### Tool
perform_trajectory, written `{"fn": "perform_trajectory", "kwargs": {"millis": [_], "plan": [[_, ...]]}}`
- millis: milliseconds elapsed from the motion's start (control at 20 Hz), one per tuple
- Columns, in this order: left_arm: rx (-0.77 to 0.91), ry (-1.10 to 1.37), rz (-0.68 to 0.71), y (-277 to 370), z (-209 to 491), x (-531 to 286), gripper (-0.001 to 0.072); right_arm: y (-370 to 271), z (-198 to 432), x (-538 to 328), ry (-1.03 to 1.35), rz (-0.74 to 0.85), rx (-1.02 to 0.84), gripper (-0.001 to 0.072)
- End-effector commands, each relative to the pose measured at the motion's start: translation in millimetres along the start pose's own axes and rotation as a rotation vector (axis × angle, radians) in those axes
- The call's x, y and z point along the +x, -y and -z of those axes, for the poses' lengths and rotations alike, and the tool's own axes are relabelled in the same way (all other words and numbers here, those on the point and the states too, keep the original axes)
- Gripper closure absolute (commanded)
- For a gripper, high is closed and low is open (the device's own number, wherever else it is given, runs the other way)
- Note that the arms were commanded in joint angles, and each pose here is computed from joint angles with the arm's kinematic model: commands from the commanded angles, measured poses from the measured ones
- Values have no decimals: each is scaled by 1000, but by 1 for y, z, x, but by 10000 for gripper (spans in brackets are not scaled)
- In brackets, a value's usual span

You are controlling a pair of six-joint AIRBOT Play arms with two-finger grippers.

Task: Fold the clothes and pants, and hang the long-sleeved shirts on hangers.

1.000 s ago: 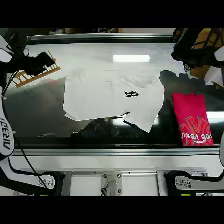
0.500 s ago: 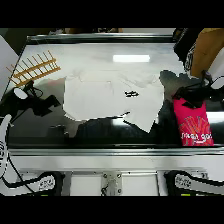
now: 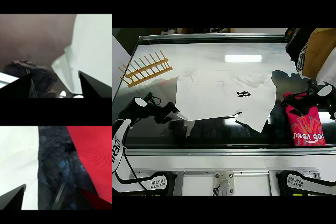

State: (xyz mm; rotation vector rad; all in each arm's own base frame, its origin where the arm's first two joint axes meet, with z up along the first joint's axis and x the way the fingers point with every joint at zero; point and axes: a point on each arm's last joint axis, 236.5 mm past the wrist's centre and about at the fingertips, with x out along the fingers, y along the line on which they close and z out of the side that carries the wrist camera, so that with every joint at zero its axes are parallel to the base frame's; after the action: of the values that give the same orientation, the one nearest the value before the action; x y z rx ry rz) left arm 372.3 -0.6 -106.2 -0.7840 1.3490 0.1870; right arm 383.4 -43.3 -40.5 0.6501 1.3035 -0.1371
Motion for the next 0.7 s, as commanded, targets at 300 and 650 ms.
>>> {"fn": "perform_trajectory", "kwargs": {"millis": [300,650], "plan": [[74,44,26,30,3,11,695,0,5,1,-18,-1,-2,54],[280,89,-106,1,16,-58,695,1,9,0,-36,0,-5,54]]}}
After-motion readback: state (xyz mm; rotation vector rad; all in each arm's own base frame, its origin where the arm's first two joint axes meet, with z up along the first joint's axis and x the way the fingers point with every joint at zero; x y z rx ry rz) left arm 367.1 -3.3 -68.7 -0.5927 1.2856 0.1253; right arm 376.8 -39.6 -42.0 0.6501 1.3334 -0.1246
